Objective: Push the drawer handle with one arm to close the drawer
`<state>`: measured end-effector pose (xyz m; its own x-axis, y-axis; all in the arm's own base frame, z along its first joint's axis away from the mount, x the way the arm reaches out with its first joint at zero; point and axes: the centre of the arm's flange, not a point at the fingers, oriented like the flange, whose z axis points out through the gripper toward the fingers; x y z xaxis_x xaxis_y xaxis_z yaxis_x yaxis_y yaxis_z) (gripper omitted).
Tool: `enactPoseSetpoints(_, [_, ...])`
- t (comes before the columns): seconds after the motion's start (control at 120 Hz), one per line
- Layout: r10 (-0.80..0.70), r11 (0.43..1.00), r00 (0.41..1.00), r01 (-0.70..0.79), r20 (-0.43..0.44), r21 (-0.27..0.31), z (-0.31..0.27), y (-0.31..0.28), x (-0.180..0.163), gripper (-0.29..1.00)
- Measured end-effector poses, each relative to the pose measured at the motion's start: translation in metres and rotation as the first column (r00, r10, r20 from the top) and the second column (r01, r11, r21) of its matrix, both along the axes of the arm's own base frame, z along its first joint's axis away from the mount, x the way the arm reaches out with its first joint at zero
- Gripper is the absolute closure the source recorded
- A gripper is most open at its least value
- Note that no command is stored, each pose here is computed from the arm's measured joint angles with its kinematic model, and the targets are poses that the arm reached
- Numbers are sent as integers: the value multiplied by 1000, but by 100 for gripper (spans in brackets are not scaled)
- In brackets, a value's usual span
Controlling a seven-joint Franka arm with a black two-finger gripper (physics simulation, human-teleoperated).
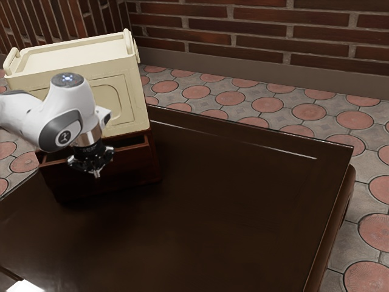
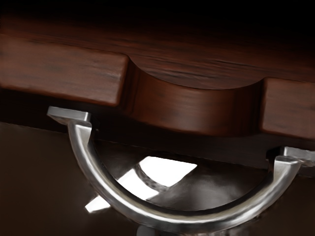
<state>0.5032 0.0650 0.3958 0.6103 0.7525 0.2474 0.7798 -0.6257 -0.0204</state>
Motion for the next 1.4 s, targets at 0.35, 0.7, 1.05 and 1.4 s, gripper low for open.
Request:
enactPoseSetpoints(0.35, [-6,999,998,3,58,43,-2,30,27,79])
enactPoseSetpoints(0.7, [-89,995,996,89,13,-47,24,-75,-35,54])
enactPoseSetpoints(1.05, [-283,956,959,283,13,-74,144,-136,-51,10])
enactPoseSetpoints(1.4, [-538,843,840,538,-71,-22,202,-147,-35,2])
